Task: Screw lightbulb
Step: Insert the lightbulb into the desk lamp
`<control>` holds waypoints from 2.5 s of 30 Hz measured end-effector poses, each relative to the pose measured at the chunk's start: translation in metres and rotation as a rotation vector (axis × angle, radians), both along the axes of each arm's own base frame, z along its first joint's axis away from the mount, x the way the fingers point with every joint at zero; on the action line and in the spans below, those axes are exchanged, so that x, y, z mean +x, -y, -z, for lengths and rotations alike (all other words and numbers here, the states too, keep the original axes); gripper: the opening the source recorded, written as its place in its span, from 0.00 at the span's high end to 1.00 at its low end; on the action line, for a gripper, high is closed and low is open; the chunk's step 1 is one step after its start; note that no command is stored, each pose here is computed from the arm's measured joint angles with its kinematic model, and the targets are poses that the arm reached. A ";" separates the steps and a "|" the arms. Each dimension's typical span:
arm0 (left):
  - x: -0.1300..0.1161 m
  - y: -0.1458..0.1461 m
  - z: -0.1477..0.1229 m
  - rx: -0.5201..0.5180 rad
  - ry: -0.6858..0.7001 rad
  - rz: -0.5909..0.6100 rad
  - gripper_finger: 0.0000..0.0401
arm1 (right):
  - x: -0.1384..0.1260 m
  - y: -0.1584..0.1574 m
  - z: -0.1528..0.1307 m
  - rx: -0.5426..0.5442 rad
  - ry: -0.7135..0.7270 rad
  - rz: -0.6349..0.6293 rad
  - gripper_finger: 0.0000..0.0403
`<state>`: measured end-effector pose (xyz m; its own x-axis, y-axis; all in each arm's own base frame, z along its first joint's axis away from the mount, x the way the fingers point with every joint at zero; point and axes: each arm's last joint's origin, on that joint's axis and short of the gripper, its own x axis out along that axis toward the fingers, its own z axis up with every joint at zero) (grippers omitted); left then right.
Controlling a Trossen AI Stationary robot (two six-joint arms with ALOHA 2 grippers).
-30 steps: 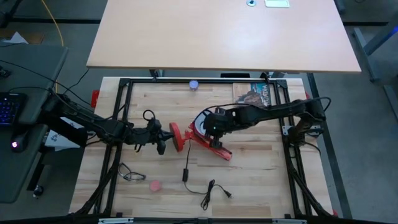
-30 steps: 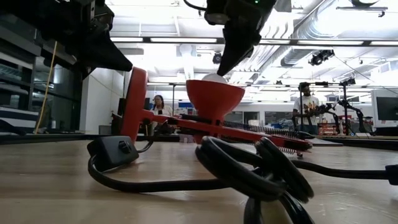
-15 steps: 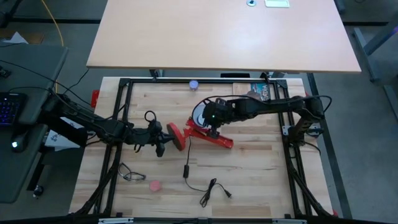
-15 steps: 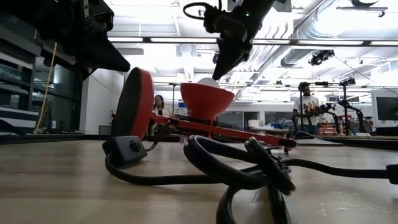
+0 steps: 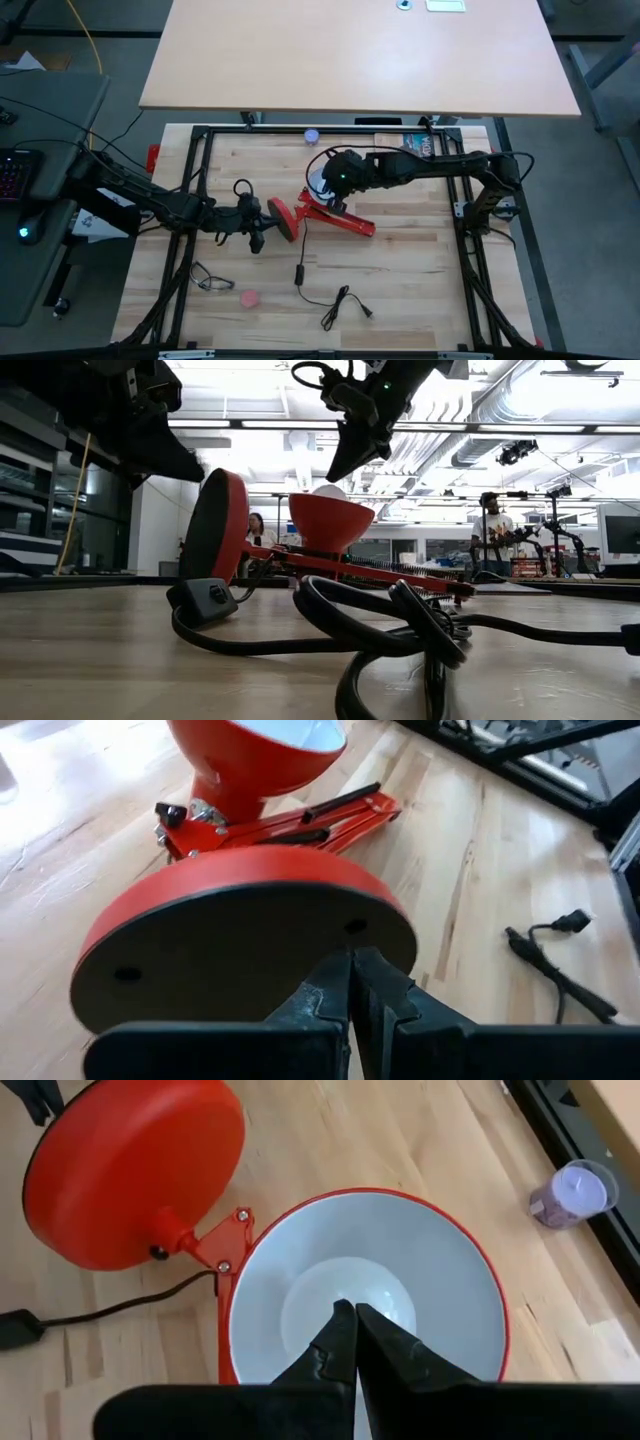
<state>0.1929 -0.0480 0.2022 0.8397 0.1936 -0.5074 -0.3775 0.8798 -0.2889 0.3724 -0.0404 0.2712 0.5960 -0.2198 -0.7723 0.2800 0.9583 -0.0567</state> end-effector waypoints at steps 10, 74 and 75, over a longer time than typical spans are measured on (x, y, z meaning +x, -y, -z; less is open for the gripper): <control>0.000 0.000 0.001 0.003 -0.010 -0.001 1.00 | 0.001 0.012 -0.002 -0.003 0.034 0.029 1.00; -0.001 0.002 0.002 -0.033 -0.031 0.058 1.00 | 0.020 0.006 -0.001 -0.385 -0.377 -0.652 0.26; -0.001 0.002 0.002 -0.033 -0.031 0.058 1.00 | 0.020 0.006 -0.001 -0.370 -0.370 -0.664 0.26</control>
